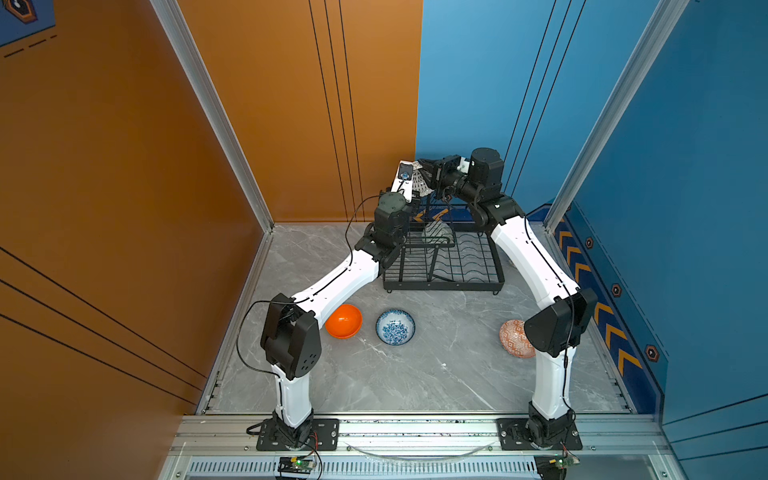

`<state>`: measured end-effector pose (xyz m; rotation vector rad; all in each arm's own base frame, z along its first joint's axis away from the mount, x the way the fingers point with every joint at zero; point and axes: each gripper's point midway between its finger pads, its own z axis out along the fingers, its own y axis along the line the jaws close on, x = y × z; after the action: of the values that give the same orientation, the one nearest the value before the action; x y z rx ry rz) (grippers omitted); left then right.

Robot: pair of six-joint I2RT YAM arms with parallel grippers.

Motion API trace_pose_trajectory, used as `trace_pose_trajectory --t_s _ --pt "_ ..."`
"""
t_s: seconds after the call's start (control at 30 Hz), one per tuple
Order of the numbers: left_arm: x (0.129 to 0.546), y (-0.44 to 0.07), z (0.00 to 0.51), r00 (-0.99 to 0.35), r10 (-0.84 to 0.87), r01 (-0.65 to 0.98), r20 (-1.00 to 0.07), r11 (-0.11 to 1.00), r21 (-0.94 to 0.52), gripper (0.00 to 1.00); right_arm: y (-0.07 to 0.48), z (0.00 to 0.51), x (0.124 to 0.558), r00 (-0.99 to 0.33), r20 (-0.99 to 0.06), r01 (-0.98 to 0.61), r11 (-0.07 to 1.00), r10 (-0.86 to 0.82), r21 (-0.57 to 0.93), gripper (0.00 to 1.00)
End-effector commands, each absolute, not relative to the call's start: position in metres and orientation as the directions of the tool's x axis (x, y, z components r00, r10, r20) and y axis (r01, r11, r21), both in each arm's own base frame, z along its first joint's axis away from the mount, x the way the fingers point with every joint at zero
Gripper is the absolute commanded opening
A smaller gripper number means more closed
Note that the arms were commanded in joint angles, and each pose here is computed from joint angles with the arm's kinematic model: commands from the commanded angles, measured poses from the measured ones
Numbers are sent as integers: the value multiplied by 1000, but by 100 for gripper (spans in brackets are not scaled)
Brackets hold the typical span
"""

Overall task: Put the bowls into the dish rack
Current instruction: 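Carry the white bowl toward the rack with the right gripper while the left releases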

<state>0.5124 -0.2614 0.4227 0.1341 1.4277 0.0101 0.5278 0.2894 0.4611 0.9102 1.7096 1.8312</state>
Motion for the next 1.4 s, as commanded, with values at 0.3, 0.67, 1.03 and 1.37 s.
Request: trace_pose_trajectory --t_s 0.3,0.67,1.03,1.37 --pt "486 -243 481 265 36 34 -964 998 46 9 275 471 535 -644 42 7 -50 764 999 0" --pt "481 -242 488 267 -9 47 -964 999 3 61 265 489 539 -640 9 -73 -72 768 995 0" --pt "463 -248 478 137 -78 175 -987 983 -53 98 237 498 549 -606 -36 -131 -55 795 990 0" --pt "455 -275 471 -75 -173 446 -982 875 -188 98 182 511 544 -511 -134 -259 -3 849 966 0"
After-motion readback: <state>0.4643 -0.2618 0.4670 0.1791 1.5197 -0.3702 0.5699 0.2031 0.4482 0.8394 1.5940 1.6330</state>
